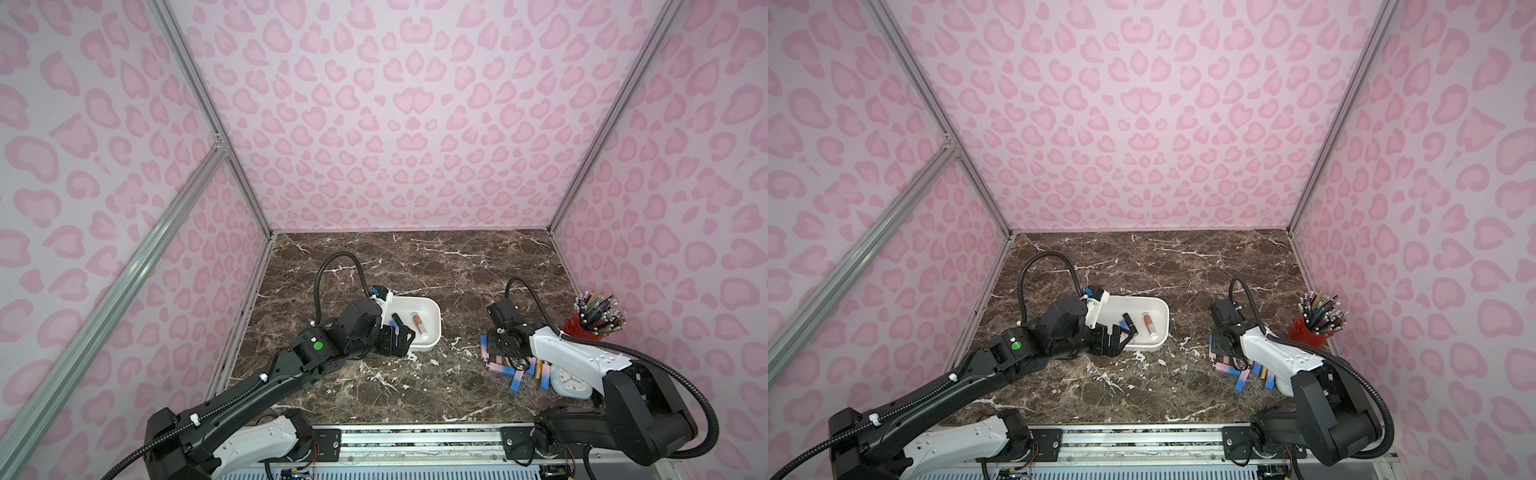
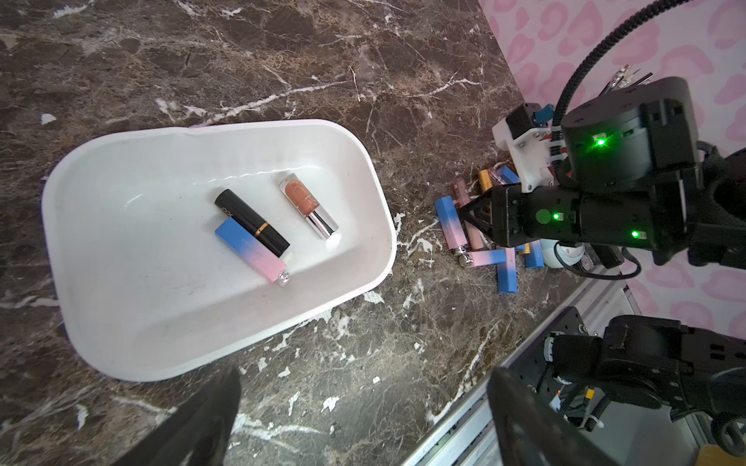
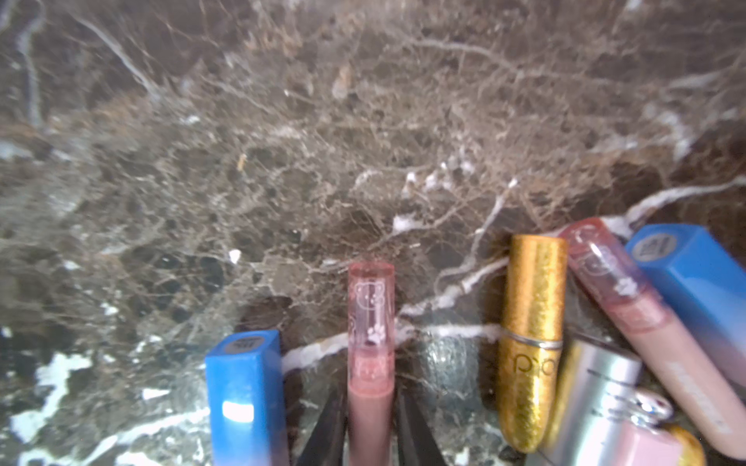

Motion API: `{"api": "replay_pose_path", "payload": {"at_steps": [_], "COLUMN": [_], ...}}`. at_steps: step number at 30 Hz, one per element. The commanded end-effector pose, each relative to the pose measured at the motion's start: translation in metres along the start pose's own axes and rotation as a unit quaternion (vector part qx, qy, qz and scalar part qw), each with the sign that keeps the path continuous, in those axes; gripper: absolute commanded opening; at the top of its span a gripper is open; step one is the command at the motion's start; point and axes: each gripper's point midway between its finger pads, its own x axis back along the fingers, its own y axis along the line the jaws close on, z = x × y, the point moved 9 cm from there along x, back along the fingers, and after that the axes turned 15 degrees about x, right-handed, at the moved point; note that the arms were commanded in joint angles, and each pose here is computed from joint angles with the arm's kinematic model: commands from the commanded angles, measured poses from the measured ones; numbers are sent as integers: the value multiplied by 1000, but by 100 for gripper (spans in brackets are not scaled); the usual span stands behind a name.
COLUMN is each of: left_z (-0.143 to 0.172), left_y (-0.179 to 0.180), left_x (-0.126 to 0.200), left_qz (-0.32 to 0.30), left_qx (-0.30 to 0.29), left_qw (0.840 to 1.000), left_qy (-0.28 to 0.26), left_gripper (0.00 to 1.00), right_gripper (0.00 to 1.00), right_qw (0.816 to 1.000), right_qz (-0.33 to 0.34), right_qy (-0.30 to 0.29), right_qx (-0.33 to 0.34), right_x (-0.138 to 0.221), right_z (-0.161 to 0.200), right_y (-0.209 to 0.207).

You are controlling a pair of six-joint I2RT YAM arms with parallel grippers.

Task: Put the lipstick into the storage box
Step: Pick up the lipstick at the center of the board.

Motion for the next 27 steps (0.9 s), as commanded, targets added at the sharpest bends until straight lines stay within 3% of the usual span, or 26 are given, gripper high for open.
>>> {"api": "replay_pose_path", "payload": {"at_steps": [1,12,27], "left_z": [0,1,0], "left_y": [1,4,7], "left_x": [2,2,13], "left_qz": [-1,-4,-11], "left_qx": [4,6,3], "left_qw": [1000,1000,1000], "left_qy": [-7,-8,-27], "left_gripper": [98,98,98], "right_gripper": [27,19,19], "right_qw": [1000,1000,998], "right_qz": [0,-4,-5], "right_qy": [-4,5,-58], "right_qx": [-8,-8,22], "right_x": [-5,-9,40], "right_z": [0,-2,-41], "right_y": [1,5,30]}}
